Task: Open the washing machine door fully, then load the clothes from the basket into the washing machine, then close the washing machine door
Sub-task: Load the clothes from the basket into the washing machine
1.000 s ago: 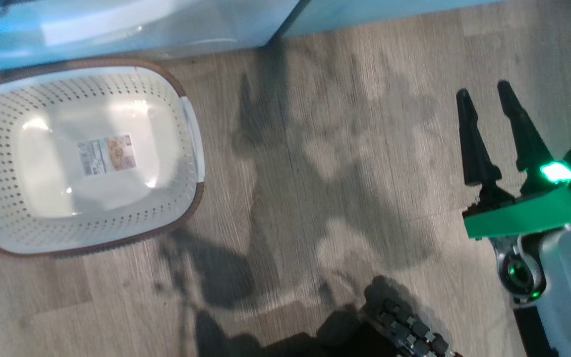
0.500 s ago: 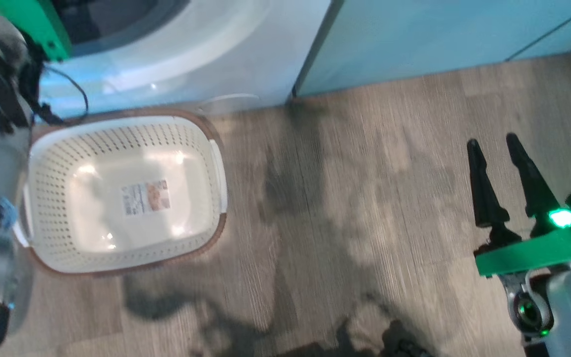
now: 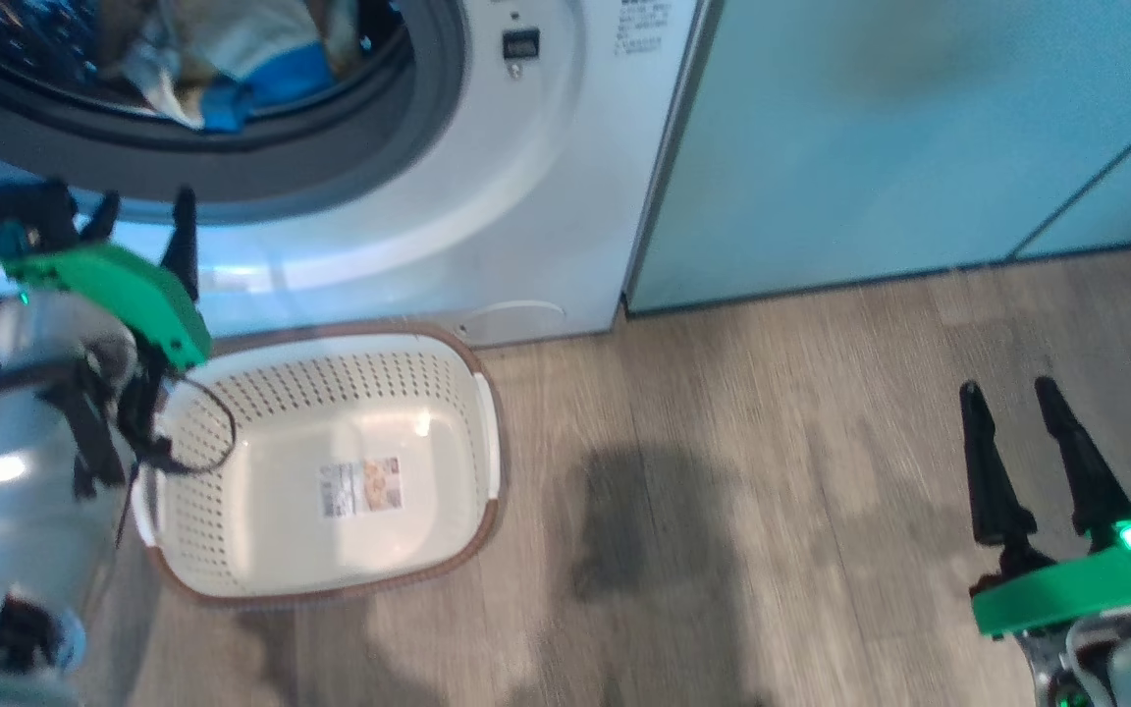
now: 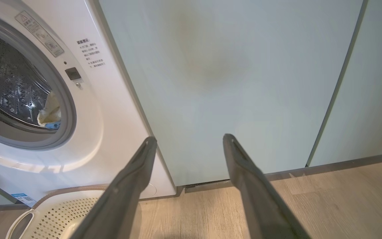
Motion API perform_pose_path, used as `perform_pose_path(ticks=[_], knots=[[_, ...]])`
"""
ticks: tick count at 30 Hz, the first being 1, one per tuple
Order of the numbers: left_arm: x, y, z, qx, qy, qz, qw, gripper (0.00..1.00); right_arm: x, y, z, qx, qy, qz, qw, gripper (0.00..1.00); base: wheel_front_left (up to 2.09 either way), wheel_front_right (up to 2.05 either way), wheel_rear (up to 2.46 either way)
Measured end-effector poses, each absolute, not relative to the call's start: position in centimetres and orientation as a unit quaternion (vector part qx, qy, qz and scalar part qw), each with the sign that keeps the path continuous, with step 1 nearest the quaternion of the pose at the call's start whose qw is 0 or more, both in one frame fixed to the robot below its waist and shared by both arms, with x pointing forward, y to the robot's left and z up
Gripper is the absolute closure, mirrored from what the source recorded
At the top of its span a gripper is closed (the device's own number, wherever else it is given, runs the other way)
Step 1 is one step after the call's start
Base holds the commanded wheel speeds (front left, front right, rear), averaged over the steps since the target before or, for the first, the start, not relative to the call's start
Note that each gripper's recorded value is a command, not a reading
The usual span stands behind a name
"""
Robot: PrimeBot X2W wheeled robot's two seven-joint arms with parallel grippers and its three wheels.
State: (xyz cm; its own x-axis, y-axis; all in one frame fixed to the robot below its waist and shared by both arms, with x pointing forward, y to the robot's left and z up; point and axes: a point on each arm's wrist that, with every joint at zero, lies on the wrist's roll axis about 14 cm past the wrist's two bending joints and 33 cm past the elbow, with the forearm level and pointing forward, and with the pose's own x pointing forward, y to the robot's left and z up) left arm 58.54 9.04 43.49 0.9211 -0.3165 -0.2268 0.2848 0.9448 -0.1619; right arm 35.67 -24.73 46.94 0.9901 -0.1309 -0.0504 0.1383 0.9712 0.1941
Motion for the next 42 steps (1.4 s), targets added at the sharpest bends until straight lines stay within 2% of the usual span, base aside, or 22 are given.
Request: perform_pose_path(ticks=[12,24,42], knots=[[50.6,14.2,45.6,-0.081,0.075,-0.104,0.988,0.00,33.8,-23.8,48.4,0.106,-0.006,-0.052,0.993,0.00,0.00,0.00,0.00],[45.0,17.3,47.2,-0.088,0.038,-0.068,0.993,0.00,32.1,-23.5,48.8,0.112,-0.016,-0.049,0.992,0.00,0.00,0.00,0.00],[41.2,19.2,48.9,-0.063,0.005,-0.044,0.997,0.00,30.5,-23.5,49.2,0.113,-0.026,-0.050,0.992,0.00,0.00,0.00,0.00]])
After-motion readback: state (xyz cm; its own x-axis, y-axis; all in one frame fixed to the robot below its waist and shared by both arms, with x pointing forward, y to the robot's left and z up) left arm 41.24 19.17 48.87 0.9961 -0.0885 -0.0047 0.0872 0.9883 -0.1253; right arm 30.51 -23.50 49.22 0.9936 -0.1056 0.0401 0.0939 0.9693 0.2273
